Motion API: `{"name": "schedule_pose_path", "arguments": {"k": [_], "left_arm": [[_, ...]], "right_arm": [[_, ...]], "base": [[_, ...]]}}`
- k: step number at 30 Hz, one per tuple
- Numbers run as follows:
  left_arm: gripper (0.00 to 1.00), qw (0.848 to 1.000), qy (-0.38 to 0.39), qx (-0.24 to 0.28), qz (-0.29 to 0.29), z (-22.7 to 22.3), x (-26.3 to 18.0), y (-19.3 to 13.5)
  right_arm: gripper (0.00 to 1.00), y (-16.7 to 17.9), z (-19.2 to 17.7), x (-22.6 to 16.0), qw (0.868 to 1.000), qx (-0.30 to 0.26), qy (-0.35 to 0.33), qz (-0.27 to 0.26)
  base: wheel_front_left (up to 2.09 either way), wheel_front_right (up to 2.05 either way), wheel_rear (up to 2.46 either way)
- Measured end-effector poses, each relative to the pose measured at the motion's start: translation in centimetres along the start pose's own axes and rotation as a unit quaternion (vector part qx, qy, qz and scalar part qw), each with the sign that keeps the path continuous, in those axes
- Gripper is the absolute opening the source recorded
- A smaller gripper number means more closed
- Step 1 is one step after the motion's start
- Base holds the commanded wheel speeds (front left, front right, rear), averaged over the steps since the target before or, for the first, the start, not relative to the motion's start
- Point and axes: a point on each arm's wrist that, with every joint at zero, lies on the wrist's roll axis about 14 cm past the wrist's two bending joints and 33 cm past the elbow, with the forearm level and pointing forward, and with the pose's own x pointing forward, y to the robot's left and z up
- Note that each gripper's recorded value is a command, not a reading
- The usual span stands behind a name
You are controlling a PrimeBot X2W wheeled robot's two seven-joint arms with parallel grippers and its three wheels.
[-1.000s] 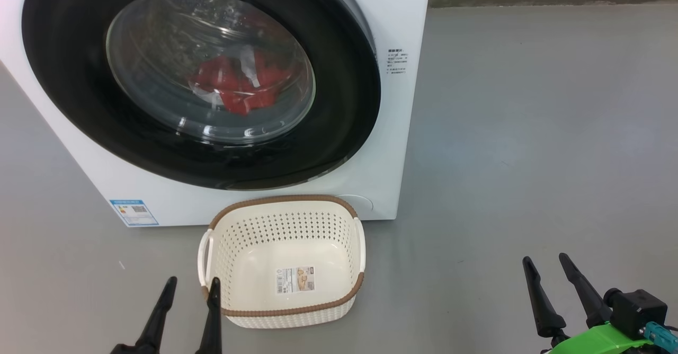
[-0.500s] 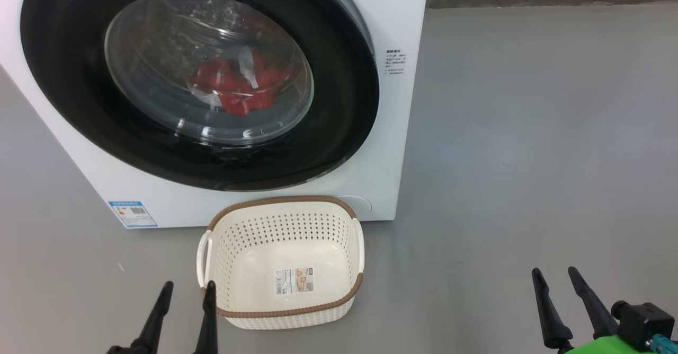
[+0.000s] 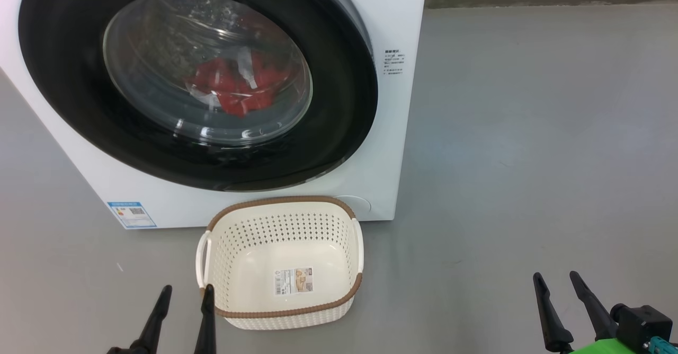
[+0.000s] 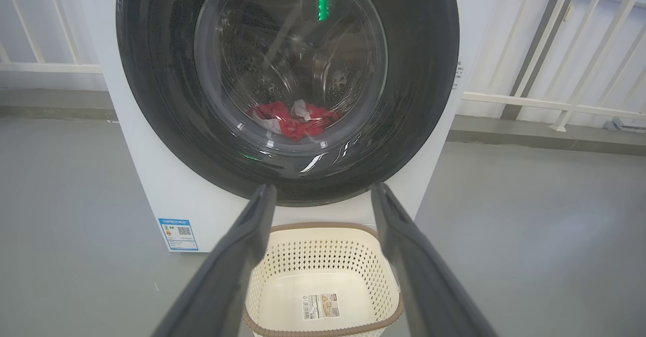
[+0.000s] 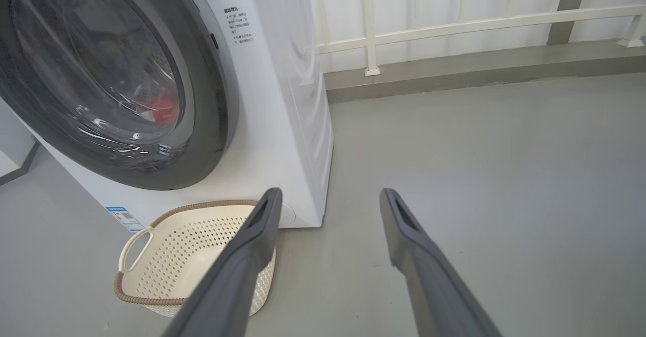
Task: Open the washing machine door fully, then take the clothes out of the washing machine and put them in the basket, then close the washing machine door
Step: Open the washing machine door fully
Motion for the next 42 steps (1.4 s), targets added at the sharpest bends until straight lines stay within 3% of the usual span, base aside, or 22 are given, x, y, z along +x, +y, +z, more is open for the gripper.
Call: {"name": "schedule_pose_path", "arguments": {"k": [7,8,9,10,14,23,42], "left_arm": [[1.00,1.000,0.000,0.000,0.001,0.0,-0.1,0.1],[1.00,1.000,0.001,0.000,0.001,0.0,-0.1,0.1],[1.00,1.000,0.001,0.000,0.001,-0.1,-0.1,0.1],[1.00,1.000,0.002,0.000,0.001,-0.1,-0.1,0.1],[1.00,1.000,0.004,0.000,0.001,-0.2,0.0,0.1],[1.00,1.000,0.012,-0.008,0.001,-0.8,0.5,-0.1],[1.00,1.000,0.013,-0.023,0.009,-1.2,3.8,0.5]], "right_arm": [[1.00,0.2,0.2,0.1,1.000,-0.003,-0.003,0.004],[0.82,0.4,0.3,0.2,1.000,-0.003,-0.005,0.006],[0.49,0.5,0.4,0.2,1.000,-0.003,-0.007,0.009],[0.00,1.0,0.6,0.4,1.000,-0.003,-0.009,0.015],[0.00,1.8,1.3,1.1,0.999,0.007,-0.020,0.026],[0.00,5.3,6.9,5.4,0.992,0.044,-0.096,0.071],[0.00,13.5,17.4,15.4,0.958,0.059,-0.210,0.189]], "base": [[0.00,0.00,0.00],[0.00,0.00,0.00],[0.00,0.00,0.00],[0.00,0.00,0.00],[0.00,0.00,0.00],[0.00,0.00,0.00],[0.00,0.00,0.00]]}}
